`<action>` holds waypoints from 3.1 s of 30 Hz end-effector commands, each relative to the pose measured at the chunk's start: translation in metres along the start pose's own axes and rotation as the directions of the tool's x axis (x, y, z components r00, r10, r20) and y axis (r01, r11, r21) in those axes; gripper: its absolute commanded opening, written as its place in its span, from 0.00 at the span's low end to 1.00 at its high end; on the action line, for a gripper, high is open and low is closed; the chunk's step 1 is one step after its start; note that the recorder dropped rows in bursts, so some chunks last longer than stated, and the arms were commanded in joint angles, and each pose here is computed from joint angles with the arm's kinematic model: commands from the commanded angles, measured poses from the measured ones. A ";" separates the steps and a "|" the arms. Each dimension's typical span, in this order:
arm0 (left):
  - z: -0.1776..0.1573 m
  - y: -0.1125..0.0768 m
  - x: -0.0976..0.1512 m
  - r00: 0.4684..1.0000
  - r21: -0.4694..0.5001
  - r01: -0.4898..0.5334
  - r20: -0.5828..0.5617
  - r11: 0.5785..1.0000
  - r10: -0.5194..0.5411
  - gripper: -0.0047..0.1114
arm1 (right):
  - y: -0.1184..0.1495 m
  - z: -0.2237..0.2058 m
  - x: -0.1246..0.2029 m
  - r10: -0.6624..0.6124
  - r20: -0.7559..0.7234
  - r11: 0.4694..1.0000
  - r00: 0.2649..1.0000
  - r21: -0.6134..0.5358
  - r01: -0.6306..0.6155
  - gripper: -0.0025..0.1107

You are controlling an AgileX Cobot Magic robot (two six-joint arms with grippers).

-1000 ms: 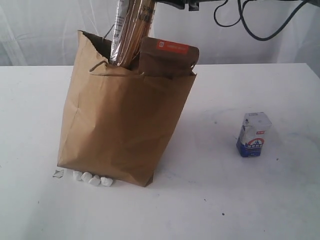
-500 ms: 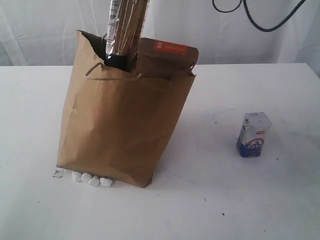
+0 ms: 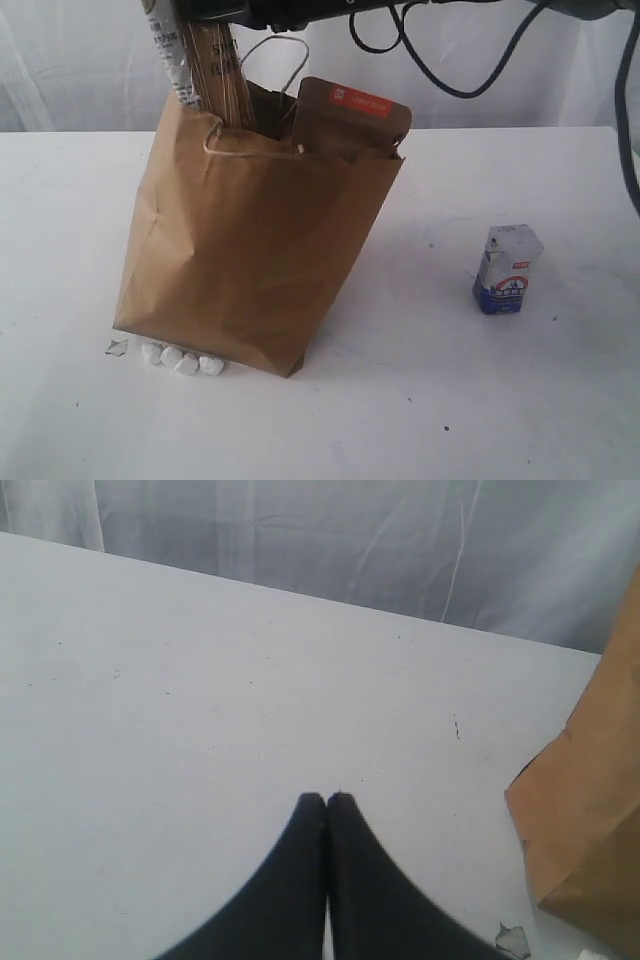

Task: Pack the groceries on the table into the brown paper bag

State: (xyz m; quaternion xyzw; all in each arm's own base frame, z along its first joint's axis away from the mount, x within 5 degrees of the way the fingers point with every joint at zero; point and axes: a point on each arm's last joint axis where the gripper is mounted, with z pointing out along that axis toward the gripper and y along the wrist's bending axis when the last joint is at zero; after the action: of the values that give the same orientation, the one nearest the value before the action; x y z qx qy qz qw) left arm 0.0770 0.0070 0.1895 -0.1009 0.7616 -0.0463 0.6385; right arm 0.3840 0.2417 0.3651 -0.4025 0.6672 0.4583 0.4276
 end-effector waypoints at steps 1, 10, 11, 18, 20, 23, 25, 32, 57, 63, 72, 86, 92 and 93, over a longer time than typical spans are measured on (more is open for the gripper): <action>0.000 0.000 0.001 1.000 0.009 0.000 0.000 1.000 0.000 0.04 | -0.004 0.006 0.004 0.037 0.002 0.999 0.999 0.000 -0.037 0.02; 0.000 0.000 0.001 1.000 0.010 0.000 0.000 1.000 0.000 0.04 | 0.008 0.023 0.012 0.006 -0.065 1.000 0.998 -0.030 -0.008 0.17; 0.000 0.000 0.001 1.000 0.010 0.000 0.000 1.000 0.000 0.04 | 0.009 0.024 0.013 -0.003 -0.077 1.000 0.997 -0.031 0.001 0.21; 0.000 -0.001 0.001 1.000 0.012 0.000 -0.001 1.000 0.000 0.04 | 0.008 0.027 0.019 -0.058 -0.138 0.998 0.989 0.000 0.059 0.51; 0.000 -0.001 0.001 1.000 0.014 0.000 -0.002 1.000 0.000 0.04 | 0.007 0.028 0.020 -0.057 -0.138 0.998 0.989 0.006 0.058 0.52; 0.000 -0.001 0.002 1.000 0.018 0.000 -0.003 1.000 0.000 0.04 | 0.007 0.028 0.020 -0.057 -0.137 0.998 0.989 0.009 0.059 0.52; 0.000 -0.001 0.002 1.000 0.018 0.000 -0.003 1.000 0.000 0.04 | 0.007 0.028 0.020 -0.040 -0.138 0.999 0.990 0.009 0.041 0.52; 0.000 -0.001 0.002 1.000 0.018 0.000 -0.003 1.000 0.000 0.04 | 0.009 0.028 0.021 -0.038 -0.148 0.999 0.988 -0.011 0.037 0.52; 0.000 0.003 0.000 1.000 -0.027 -0.001 0.012 1.000 0.002 0.04 | 0.056 -0.114 -0.042 0.071 -0.420 0.719 0.905 0.650 0.246 0.02; 0.000 0.003 0.000 1.000 -0.027 -0.001 0.012 1.000 0.002 0.04 | 0.033 -0.161 -0.021 0.332 -0.552 0.410 0.765 0.814 0.410 0.02; 0.000 0.003 0.000 1.000 -0.026 0.000 0.012 1.000 0.000 0.04 | -0.012 -0.193 0.053 0.591 -0.539 0.384 0.601 0.842 0.378 0.02; 0.000 0.003 0.000 1.000 -0.026 0.000 0.012 1.000 0.000 0.04 | -0.043 -0.207 0.160 0.695 -0.325 0.412 0.641 0.911 0.015 0.15; 0.000 0.002 0.000 1.000 -0.022 0.000 0.010 1.000 0.000 0.04 | -0.053 -0.197 0.164 0.587 -0.213 0.391 0.781 0.919 -0.043 0.48; 0.000 0.002 0.000 1.000 -0.022 0.000 0.010 1.000 0.000 0.04 | -0.053 -0.196 0.164 0.589 -0.194 0.388 0.785 0.920 -0.063 0.48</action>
State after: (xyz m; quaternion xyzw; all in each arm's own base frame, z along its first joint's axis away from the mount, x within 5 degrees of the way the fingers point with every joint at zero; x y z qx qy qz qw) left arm 0.0769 0.0091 0.1897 -0.1095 0.7595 -0.0384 0.6401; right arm 0.3406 0.0162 0.2370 -0.1003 0.9618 -0.0097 0.2545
